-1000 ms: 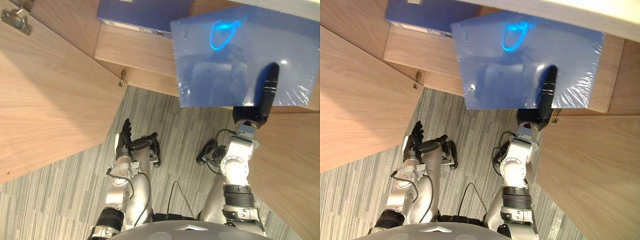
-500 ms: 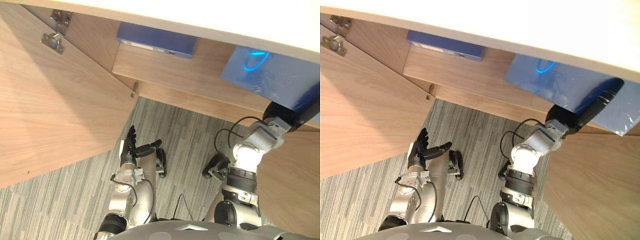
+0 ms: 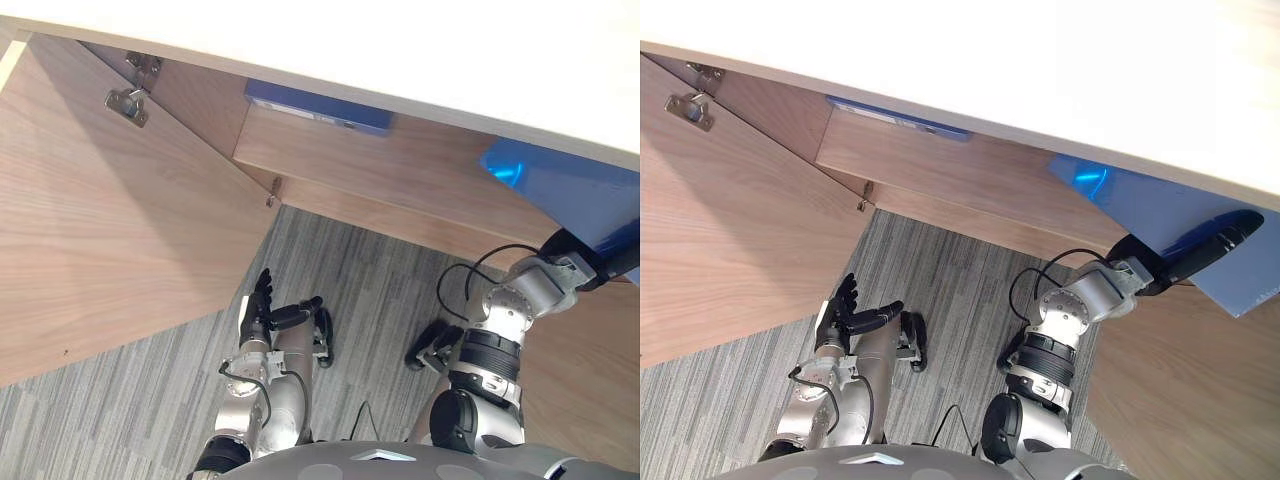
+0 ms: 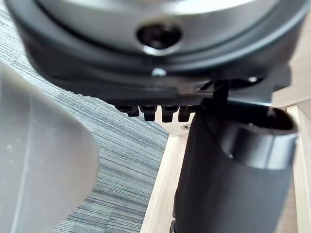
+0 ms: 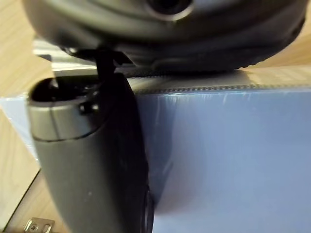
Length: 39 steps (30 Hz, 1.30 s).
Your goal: Walk over to the cabinet, pick up the folder, carry it to the office cabinet, place the folder inside the office cabinet, then close the office cabinet door
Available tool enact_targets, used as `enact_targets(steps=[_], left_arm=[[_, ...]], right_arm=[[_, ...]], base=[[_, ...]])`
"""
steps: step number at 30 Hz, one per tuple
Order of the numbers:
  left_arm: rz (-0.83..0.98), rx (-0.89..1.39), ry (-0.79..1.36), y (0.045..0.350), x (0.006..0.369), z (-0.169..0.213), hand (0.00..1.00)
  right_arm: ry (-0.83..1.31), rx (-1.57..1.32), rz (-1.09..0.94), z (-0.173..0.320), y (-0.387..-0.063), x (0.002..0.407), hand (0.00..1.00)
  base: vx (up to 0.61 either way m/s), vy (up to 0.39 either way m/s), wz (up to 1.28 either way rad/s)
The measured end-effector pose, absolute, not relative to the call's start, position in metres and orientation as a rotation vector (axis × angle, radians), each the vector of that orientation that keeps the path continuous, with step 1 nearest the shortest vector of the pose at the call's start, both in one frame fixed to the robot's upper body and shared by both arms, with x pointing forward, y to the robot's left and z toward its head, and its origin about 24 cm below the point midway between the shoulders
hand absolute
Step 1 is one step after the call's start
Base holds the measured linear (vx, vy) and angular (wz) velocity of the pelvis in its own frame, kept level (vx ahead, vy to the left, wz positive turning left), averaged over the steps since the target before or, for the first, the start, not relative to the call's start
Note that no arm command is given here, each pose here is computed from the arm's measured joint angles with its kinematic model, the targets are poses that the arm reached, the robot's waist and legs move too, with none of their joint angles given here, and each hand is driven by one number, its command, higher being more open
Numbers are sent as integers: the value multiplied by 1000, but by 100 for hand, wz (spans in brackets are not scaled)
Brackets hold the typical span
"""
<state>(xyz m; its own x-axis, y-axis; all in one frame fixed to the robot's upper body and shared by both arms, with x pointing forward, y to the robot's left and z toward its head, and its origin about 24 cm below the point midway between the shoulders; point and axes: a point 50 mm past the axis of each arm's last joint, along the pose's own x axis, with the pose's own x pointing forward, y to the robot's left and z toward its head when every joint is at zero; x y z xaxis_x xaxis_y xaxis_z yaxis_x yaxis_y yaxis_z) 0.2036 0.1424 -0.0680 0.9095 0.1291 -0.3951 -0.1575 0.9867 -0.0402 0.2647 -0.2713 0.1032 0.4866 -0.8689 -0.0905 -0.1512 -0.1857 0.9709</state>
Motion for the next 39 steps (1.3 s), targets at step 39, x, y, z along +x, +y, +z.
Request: enact_targets(steps=[39], left_arm=[[243, -210, 410, 173, 204, -66, 100]], right_arm=[[-709, 1383, -638, 161, -332, 316, 0]], base=[[3, 0, -2]])
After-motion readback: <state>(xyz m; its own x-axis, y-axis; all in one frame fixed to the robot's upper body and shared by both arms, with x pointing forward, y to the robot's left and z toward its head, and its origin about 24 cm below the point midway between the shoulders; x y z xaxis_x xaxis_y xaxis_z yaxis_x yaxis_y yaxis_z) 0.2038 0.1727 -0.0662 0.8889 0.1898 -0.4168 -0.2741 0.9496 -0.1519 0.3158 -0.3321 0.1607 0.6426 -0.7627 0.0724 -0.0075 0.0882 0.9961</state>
